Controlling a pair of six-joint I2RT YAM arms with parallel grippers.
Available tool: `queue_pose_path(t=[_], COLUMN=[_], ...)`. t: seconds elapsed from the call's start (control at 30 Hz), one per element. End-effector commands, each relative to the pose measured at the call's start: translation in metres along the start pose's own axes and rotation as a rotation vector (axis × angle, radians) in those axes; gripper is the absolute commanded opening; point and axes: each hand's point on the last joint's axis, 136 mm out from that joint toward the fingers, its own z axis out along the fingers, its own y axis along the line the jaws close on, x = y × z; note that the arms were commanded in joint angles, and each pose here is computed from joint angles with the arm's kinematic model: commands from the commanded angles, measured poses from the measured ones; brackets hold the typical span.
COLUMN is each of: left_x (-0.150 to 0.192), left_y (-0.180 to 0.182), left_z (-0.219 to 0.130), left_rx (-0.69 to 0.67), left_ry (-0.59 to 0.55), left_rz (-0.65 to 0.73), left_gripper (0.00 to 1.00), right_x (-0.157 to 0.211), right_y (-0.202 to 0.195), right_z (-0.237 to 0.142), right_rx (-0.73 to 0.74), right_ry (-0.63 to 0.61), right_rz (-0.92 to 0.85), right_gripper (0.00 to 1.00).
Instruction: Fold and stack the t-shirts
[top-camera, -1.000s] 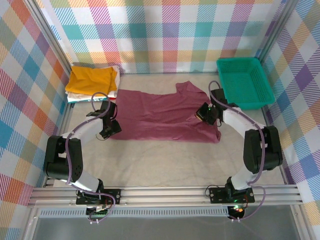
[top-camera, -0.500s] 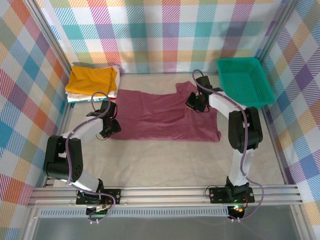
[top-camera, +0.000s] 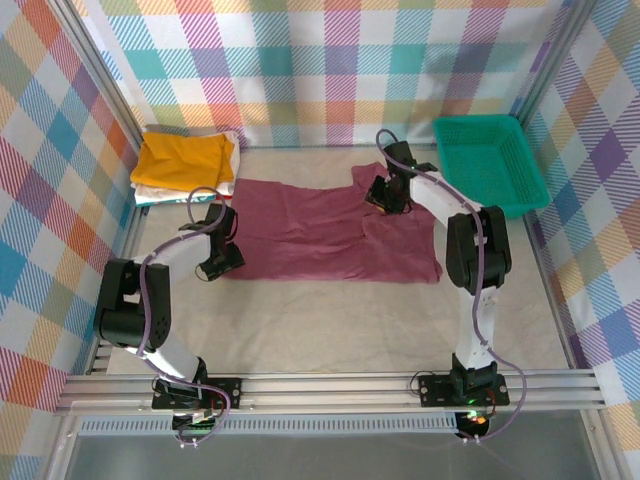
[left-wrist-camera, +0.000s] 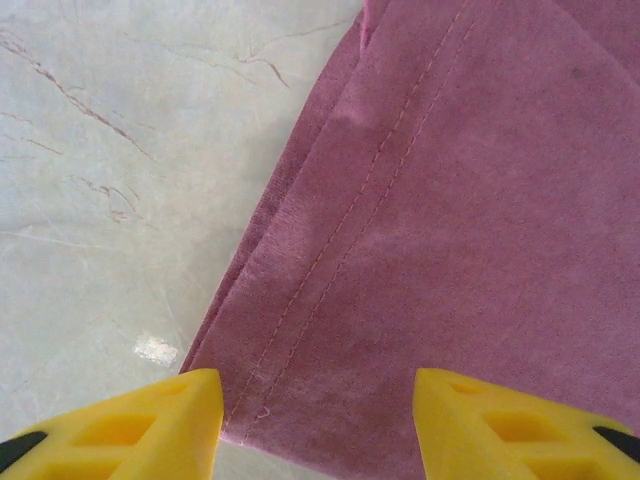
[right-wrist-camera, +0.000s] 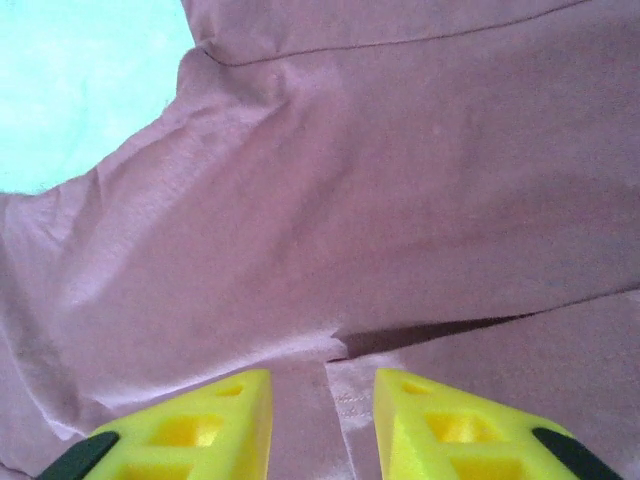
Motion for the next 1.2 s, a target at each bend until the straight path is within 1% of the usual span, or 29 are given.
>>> queue_pose_path(t=[0.0,0.07,0.13,0.2,0.23,0.27,0.3,0.4,0.5,0.57,0.63,0.67,0.77,0.97,1.07,1.17], left_x=[-0.026,-0.033,-0.037,-0.04,-0.04,-0.039,-0.038,-0.031,-0.021,-0.011,0.002,0.011,0.037,0.084,0.106,0.128], left_y=[-0.011,-0.017,-0.027,-0.035,-0.038,-0.038,-0.039,-0.036,-0.026,-0.013,-0.005,-0.001,0.012,0.04,0.035,0.034], left_z=[-0.016,-0.019,-0.021,-0.021,-0.018,-0.014,-0.009,0.007,0.023,0.03,0.035,0.037,0.038,0.015,0.006,-0.005], left_rx=[0.034,0.052,0.097,0.145,0.159,0.159,0.159,0.15,0.144,0.113,0.102,0.097,0.077,0.053,0.102,0.081], left_ry=[-0.076,-0.085,-0.094,-0.107,-0.107,-0.103,-0.095,-0.064,-0.024,-0.002,0.018,0.037,0.091,0.14,0.181,0.198], left_rz=[-0.008,-0.009,-0.015,-0.026,-0.029,-0.034,-0.04,-0.064,-0.12,-0.155,-0.167,-0.17,-0.197,-0.279,-0.277,-0.255], left_gripper=[0.54,0.54,0.53,0.52,0.51,0.51,0.5,0.48,0.48,0.47,0.48,0.48,0.47,0.5,0.5,0.5], right_x=[0.008,0.021,0.042,0.066,0.075,0.084,0.09,0.106,0.114,0.12,0.132,0.14,0.167,0.209,0.229,0.244], right_y=[0.006,0.006,-0.004,-0.023,-0.032,-0.044,-0.053,-0.079,-0.1,-0.114,-0.126,-0.132,-0.148,-0.168,-0.18,-0.192], right_z=[-0.038,-0.052,-0.057,-0.057,-0.056,-0.053,-0.051,-0.037,-0.03,-0.027,-0.026,-0.025,-0.026,-0.044,-0.06,-0.079], right_rx=[-0.025,-0.065,-0.082,-0.067,-0.053,-0.033,-0.023,-0.004,0.04,0.074,0.097,0.099,0.109,0.122,0.141,0.177], right_ry=[-0.02,-0.039,-0.006,0.031,0.039,0.047,0.052,0.101,0.102,0.094,0.11,0.12,0.148,0.175,0.179,0.164], right_rz=[-0.029,-0.032,-0.005,0.025,0.039,0.061,0.078,0.139,0.164,0.169,0.182,0.188,0.226,0.333,0.395,0.415], right_gripper=[0.38,0.4,0.39,0.34,0.3,0.25,0.23,0.22,0.19,0.19,0.22,0.24,0.24,0.24,0.24,0.25])
